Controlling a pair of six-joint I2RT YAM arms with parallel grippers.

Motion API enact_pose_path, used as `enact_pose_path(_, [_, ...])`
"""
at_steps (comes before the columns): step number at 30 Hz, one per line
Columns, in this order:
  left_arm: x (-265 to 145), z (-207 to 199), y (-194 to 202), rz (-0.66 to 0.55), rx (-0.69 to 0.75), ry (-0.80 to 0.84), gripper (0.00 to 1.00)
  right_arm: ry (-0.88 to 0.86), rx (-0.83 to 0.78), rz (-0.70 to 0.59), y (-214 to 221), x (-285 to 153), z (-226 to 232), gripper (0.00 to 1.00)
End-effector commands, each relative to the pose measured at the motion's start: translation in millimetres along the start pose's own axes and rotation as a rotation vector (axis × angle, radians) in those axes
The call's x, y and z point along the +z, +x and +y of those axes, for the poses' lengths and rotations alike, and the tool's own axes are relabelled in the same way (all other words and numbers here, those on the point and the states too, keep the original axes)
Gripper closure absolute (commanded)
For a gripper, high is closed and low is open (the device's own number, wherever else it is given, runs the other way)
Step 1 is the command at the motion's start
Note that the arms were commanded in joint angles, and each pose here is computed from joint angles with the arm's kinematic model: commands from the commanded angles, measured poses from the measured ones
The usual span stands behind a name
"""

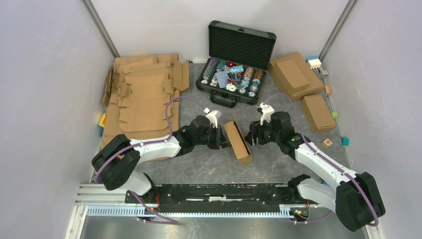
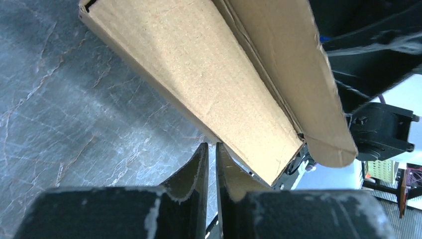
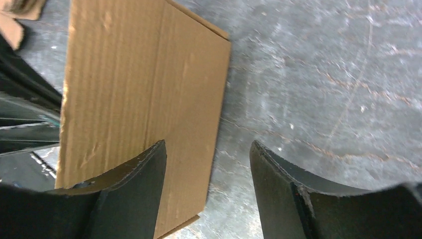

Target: Fold the paper box

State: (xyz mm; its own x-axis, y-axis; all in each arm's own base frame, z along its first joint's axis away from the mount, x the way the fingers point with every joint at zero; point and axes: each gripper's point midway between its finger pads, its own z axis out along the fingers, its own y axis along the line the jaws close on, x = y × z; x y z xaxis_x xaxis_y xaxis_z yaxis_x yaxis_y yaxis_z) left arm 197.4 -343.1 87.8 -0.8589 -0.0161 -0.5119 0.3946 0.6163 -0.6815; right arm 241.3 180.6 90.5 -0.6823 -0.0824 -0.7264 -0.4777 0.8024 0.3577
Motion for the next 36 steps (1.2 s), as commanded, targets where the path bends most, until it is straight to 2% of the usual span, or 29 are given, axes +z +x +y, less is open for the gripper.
enact_pose_path(1, [3, -24, -18, -0.039, 0.069, 0.081, 0.83, 0.11, -0.015, -0.007, 5, -5, -22, 0.33])
enact_pose_path(9, [9, -25, -18, -0.024, 0.068, 0.088, 0.84, 0.161, -0.078, -0.098, -28, -29, -23, 0.27])
enact_pose_path(13, [11, -27, -19, -0.015, 0.067, 0.094, 0.84, 0.168, -0.093, -0.117, -40, -40, -19, 0.27])
enact_pose_path(21, [13, -28, -20, -0.015, 0.067, 0.093, 0.83, -0.094, -0.04, -0.112, -29, -30, 20, 0.26])
enact_pose_path(25, [14, -30, -21, -0.015, 0.067, 0.094, 0.83, -0.171, -0.016, -0.1, -26, -25, 31, 0.24])
enact_pose_path(29, [20, -33, -21, -0.009, 0.07, 0.099, 0.83, -0.22, -0.011, -0.074, -19, -23, 38, 0.19])
enact_pose_path(34, [28, -41, -19, 0.004, 0.081, 0.108, 0.83, -0.239, -0.004, -0.047, -12, -25, 40, 0.02])
enact_pose_path(36, [31, -44, -17, 0.01, 0.084, 0.112, 0.83, -0.253, 0.002, -0.045, -11, -27, 43, 0.02])
